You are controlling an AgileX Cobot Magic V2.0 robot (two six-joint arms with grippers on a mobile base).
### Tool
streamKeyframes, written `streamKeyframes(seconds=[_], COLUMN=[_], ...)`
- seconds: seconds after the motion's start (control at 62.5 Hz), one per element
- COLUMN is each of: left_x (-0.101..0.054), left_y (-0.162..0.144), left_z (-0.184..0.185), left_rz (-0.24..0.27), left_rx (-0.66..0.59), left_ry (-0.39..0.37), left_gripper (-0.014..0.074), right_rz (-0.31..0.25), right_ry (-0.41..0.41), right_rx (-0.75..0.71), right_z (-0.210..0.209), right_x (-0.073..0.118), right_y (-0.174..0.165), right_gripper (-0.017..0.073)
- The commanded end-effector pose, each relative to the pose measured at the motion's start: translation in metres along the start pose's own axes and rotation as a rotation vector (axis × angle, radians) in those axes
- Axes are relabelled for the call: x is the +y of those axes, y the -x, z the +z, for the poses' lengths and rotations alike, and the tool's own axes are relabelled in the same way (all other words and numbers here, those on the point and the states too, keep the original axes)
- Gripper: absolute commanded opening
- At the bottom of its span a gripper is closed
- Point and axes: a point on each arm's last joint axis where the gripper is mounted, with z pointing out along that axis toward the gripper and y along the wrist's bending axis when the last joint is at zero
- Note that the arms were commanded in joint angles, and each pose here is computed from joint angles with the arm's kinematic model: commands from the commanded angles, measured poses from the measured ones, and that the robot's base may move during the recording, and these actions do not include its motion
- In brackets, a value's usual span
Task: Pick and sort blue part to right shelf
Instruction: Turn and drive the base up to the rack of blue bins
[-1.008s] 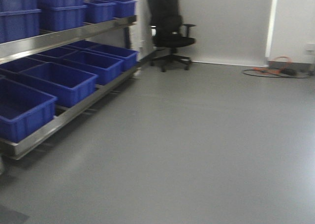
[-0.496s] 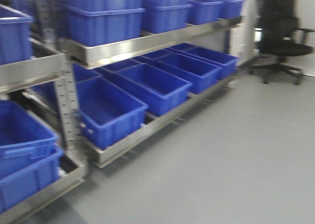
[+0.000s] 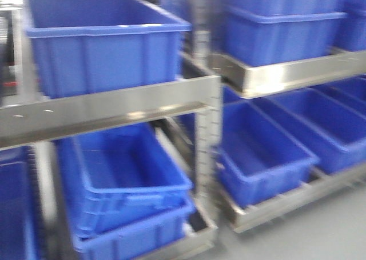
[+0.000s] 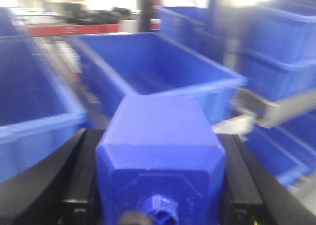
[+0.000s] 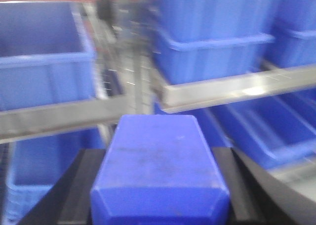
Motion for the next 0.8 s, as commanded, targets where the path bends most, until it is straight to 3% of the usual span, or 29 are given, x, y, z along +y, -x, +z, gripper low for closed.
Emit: streamKeyframes(seconds=[0.0, 0.784], left_x=[0.0001, 0.0001], left_y=[0.0175, 0.0175], left_z=[-0.0001, -0.0001], left_rz=[-0.006, -0.006], left_rx=[-0.108, -0.108], left_ry=[0.000, 0.000], left_gripper=[0.0333, 0.0333], right_rz=[-0.013, -0.013], right_ry=[0.005, 0.005], right_rx=[-0.118, -0.118], right_z=[-0.0010, -0.0010], right_x=[0.0009, 0.0009], right_y=[0.0188, 0.0188], right_gripper=[0.0367, 0.0367])
